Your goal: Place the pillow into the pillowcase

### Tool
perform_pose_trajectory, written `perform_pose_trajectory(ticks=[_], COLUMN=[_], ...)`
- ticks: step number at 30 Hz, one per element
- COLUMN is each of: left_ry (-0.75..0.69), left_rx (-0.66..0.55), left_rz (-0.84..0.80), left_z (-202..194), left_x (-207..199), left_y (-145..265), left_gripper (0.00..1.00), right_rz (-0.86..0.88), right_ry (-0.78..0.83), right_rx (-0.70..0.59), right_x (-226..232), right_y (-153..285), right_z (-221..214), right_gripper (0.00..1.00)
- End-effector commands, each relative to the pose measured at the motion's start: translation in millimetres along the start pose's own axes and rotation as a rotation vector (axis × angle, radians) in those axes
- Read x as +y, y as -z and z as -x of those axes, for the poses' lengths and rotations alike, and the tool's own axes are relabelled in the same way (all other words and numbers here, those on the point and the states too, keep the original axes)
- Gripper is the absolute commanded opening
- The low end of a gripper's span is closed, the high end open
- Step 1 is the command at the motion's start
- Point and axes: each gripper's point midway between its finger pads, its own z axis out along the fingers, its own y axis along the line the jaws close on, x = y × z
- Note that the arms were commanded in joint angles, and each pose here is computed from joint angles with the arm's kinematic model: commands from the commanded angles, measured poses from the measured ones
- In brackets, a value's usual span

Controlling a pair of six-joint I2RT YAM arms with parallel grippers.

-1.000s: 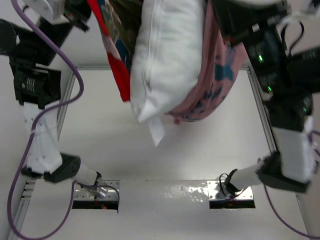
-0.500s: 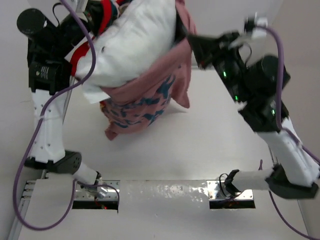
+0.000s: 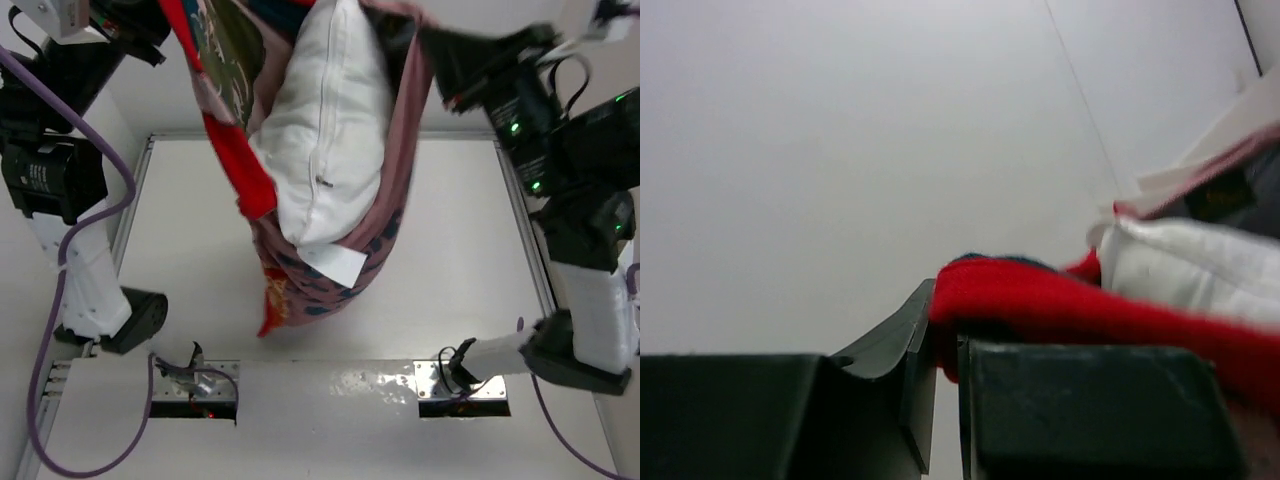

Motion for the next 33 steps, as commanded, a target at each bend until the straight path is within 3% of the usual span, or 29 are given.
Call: perform_pose_trajectory(ticks=[1,2,3,4,6,7,8,9,11,12,13,14,15,16,17,18,19,20,22,23,24,25,26,27,28,29,31,32,33], left_ry=[-0.246,-0.192,-0.140,0.033,0.086,0.007,-0.038,-0.157,-0.148,-0.020,0.036,0.037,0.055,0.043,-0.007,-0.161,-0.176,-0.139,0.100,0.110,0.190,0.148,0.102,-0.064,-0.106,-0.159,0.046,0.166,0.191], left_rx=[-0.347,-0.221,-0.126,0.109,0.130,-0.002,-0.061,-0.246,-0.256,-0.078,0.001,-0.014,-0.015,-0.068,-0.144,-0.352,-0.377,-0.358,-0.122,-0.127,-0.074,-0.102,-0.155,-0.344,-0.397,-0.430,-0.232,-0.096,-0.083], left_rz=[0.105,0.049,-0.054,-0.082,0.095,0.118,0.101,0.094,-0.011,-0.061,-0.102,-0.013,0.080,0.132,0.124,0.088,0.020,-0.025,-0.110,-0.140,-0.051,0.045,0.087,0.042,0.003,-0.130,-0.212,-0.222,-0.149], left_z=[116,70,45,-69,-96,-31,-16,66,74,6,-30,-33,-41,-33,3,93,101,101,3,-3,-41,-24,-15,78,98,118,53,-13,-27], left_x=[17,16,-4,-3,26,34,39,29,9,7,1,14,32,56,57,36,22,11,10,1,20,43,63,38,27,-6,-8,-3,12], left_y=[15,2,4,-7,-8,-10,-21,-4,0,-11,-13,-10,-12,-18,-16,4,6,8,-9,-4,-10,-8,-17,1,7,18,6,1,1], left_gripper=[0.00,0.00,0.00,0.00,0.00,0.00,0.00,0.00,0.00,0.00,0.00,0.00,0.00,0.00,0.00,0.00,0.00,0.00,0.00,0.00,0.00,0.00,0.00,0.00,0.00,0.00,0.00,0.00,0.00], right_rz=[0.153,0.125,-0.012,-0.067,-0.092,-0.087,-0.024,0.106,0.090,-0.004,-0.036,-0.077,-0.056,-0.002,0.047,0.090,0.131,0.109,-0.026,-0.094,-0.096,-0.105,0.001,0.068,0.114,0.169,0.085,-0.014,-0.049], right_ry=[-0.061,-0.038,0.024,0.047,0.006,0.066,0.047,-0.017,0.000,0.031,0.010,0.035,0.014,-0.007,-0.012,-0.006,-0.012,0.003,0.008,0.056,0.025,0.054,0.023,0.012,0.015,-0.020,-0.005,0.002,0.002], right_rx=[-0.297,-0.267,-0.066,-0.056,-0.202,-0.063,-0.107,-0.282,-0.222,-0.143,-0.192,-0.113,-0.161,-0.264,-0.292,-0.266,-0.281,-0.251,-0.244,-0.051,-0.128,-0.064,-0.222,-0.266,-0.223,-0.321,-0.270,-0.206,-0.197], right_x=[42,34,2,-17,-24,-18,1,32,28,7,-3,-24,-18,2,16,31,39,35,0,-29,-32,-32,3,21,36,47,25,-1,-18], right_y=[9,18,-9,-4,11,-16,-21,2,-3,-6,-5,0,-2,17,18,-14,-11,-13,14,-7,1,-8,2,0,-32,-10,21,-15,-9], right_z=[121,117,21,-7,25,-10,21,106,90,57,50,-14,1,82,108,92,103,94,87,-43,-30,-44,59,90,69,115,117,28,-5], right_gripper=[0.00,0.00,0.00,0.00,0.00,0.00,0.00,0.00,0.00,0.00,0.00,0.00,0.00,0.00,0.00,0.00,0.00,0.00,0.00,0.00,0.00,0.00,0.00,0.00,0.00,0.00,0.00,0.00,0.00])
